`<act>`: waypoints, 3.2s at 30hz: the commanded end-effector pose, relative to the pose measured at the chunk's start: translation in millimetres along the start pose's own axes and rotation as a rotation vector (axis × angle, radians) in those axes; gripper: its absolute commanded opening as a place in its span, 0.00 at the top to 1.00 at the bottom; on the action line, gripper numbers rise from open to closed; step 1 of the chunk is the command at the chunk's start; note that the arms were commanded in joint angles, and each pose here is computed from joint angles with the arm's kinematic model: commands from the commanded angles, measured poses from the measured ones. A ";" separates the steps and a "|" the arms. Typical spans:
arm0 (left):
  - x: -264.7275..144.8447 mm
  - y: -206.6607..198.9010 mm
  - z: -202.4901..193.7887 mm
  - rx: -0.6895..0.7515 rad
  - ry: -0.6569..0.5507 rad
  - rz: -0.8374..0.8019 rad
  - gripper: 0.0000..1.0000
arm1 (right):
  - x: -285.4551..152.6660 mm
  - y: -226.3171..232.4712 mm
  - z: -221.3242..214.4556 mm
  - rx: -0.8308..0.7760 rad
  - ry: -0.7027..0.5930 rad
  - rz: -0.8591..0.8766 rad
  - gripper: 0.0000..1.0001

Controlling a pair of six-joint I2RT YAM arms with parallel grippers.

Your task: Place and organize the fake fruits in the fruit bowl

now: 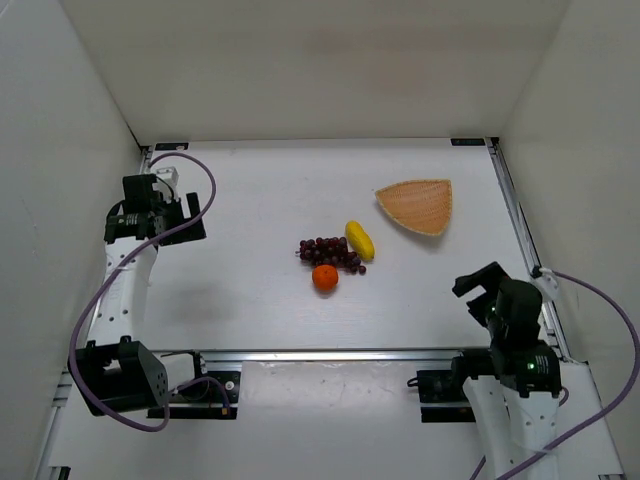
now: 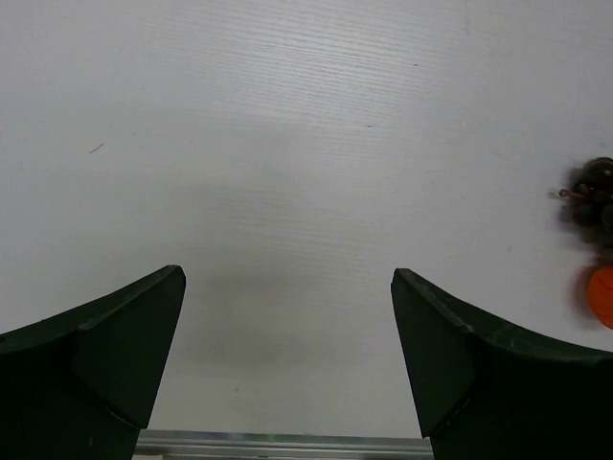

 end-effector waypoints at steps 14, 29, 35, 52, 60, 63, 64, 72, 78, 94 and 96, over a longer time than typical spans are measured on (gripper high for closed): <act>-3.8 -3.8 -7.1 0.086 -0.029 -0.097 0.00 | 33.3 163.9 -116.1 -0.983 0.597 0.351 0.00; 5.9 2.4 -8.6 0.083 0.019 -0.028 0.00 | 73.4 207.2 -234.7 -1.196 0.710 0.317 0.00; 5.9 4.1 -8.8 0.083 0.022 -0.005 0.00 | 87.6 210.0 -247.8 -1.197 0.724 0.273 0.12; 13.0 -17.9 -12.0 0.263 0.063 -0.018 0.00 | 93.2 257.0 -94.4 -0.888 0.501 0.338 0.80; 23.5 -49.1 -10.1 0.454 0.101 -0.069 0.00 | 230.6 262.4 -7.7 -0.734 0.480 0.006 0.77; 26.7 -75.4 -6.7 0.595 0.104 -0.065 0.00 | 266.6 256.7 0.2 -0.725 0.478 -0.074 0.76; 30.0 -83.0 -6.4 0.622 0.113 -0.069 0.00 | 272.7 252.2 0.2 -0.711 0.490 -0.099 0.75; 41.0 -160.3 1.7 0.847 0.109 -0.184 0.00 | 294.8 222.4 2.5 -0.676 0.553 -0.137 0.22; 57.8 -202.4 10.8 0.800 0.132 -0.362 0.00 | 233.3 230.1 0.0 -0.810 0.351 -0.097 0.00; 71.9 -218.1 -10.5 0.749 0.223 -0.450 0.00 | 229.9 217.7 -133.3 -0.983 0.821 0.237 0.26; 71.0 -215.4 -13.0 0.752 0.227 -0.439 0.00 | 232.0 218.5 -146.1 -0.987 0.842 0.244 0.26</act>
Point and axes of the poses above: each gripper's point midway between its finger pads, its own x axis out along the fingers, its own y axis along the line the jaws close on, z = x × y, the point moved 10 cm from there along -x, back along the fingers, and after that the axes turned 8 degrees about x, right-handed, at the moved point
